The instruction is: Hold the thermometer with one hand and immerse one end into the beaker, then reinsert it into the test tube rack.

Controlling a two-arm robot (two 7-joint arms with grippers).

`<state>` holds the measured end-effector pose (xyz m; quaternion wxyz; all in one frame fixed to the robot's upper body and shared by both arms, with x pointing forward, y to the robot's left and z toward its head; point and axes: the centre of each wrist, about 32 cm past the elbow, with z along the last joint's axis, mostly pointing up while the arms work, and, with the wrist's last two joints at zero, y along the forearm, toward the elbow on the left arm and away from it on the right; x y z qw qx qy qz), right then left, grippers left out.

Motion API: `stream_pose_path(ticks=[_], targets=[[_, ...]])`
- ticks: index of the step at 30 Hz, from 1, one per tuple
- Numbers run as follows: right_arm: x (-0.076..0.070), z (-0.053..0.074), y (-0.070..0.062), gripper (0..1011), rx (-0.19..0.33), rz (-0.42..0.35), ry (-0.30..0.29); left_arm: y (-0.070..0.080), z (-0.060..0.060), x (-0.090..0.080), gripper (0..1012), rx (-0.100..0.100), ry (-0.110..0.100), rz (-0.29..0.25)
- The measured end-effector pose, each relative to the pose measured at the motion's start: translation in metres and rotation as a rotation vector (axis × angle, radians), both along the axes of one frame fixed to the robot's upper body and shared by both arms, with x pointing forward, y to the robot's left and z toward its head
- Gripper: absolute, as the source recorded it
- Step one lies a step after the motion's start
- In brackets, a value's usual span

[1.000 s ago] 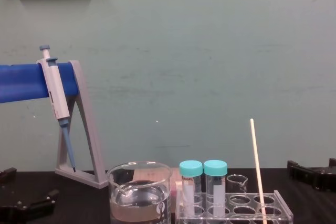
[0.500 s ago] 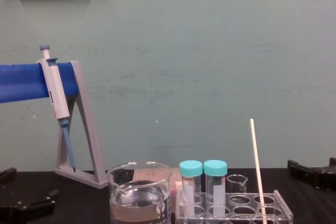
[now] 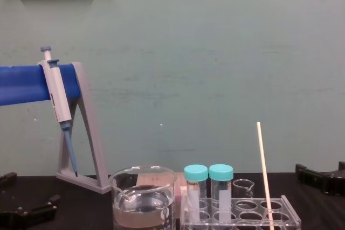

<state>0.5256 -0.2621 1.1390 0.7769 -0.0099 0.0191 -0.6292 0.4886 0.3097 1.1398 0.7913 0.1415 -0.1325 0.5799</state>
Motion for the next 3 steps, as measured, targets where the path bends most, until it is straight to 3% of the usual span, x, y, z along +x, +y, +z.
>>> stream_pose_path(ticks=[3], targets=[[0.0000, 0.0001, 0.0000, 1003, 0.000, 0.000, 0.000, 0.0000, 0.0000, 0.0000, 1004, 0.000, 0.000, 0.000]])
